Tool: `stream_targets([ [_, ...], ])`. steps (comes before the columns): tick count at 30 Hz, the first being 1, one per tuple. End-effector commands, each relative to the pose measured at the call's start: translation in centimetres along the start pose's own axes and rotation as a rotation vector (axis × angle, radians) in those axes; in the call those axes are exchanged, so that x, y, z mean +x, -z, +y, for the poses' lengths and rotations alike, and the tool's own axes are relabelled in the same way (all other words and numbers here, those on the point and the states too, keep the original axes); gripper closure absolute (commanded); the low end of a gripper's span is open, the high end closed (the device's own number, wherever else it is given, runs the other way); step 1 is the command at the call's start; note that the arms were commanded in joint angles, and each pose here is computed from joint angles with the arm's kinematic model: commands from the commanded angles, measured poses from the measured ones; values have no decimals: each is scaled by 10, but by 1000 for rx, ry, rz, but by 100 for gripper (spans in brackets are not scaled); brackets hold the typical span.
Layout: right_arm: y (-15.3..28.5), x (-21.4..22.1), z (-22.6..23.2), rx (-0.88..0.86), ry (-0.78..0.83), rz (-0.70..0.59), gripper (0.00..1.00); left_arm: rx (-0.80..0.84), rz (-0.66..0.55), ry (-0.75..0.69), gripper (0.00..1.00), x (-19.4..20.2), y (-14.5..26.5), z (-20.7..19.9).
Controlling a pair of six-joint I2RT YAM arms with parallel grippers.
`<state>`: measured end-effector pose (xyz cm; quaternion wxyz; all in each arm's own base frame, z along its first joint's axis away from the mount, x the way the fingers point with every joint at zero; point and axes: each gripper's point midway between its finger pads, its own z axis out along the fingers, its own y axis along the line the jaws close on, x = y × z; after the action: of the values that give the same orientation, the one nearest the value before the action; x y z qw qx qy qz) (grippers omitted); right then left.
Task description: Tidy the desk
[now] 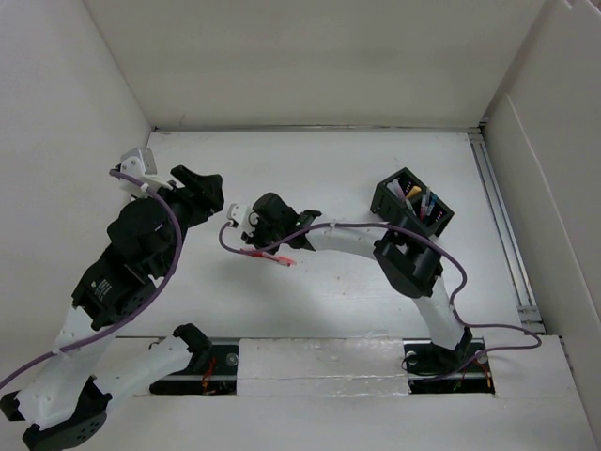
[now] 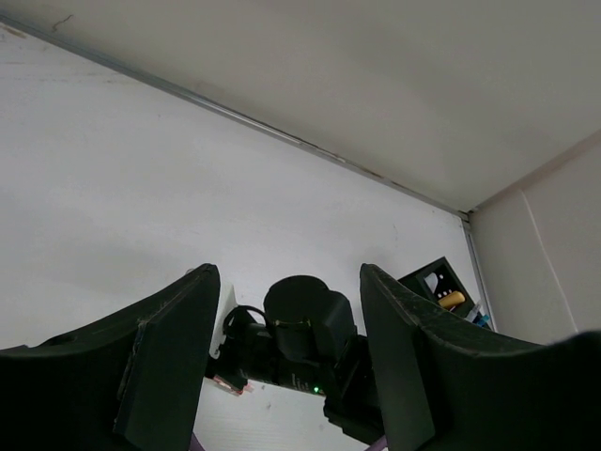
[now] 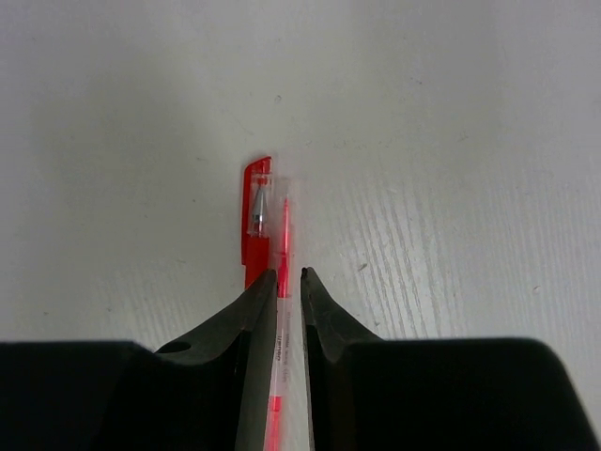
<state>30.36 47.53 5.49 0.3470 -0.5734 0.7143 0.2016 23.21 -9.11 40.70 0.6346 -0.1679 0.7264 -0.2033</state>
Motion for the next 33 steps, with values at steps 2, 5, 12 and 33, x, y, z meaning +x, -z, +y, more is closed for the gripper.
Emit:
stream_targets([
  [2, 15, -35, 10, -2, 30, -95, 78, 2, -27, 0, 43, -5, -1, -1],
  [5, 12, -27, 12, -6, 21, -78, 77, 2, -28, 1, 42, -6, -1, -1],
  [12, 7, -18, 9, 8, 23, -50, 78, 8, -27, 4, 42, -6, -2, -2],
  [33, -2, 4, 2, 8, 4, 11, 79, 11, -32, -3, 42, -5, -5, -4],
])
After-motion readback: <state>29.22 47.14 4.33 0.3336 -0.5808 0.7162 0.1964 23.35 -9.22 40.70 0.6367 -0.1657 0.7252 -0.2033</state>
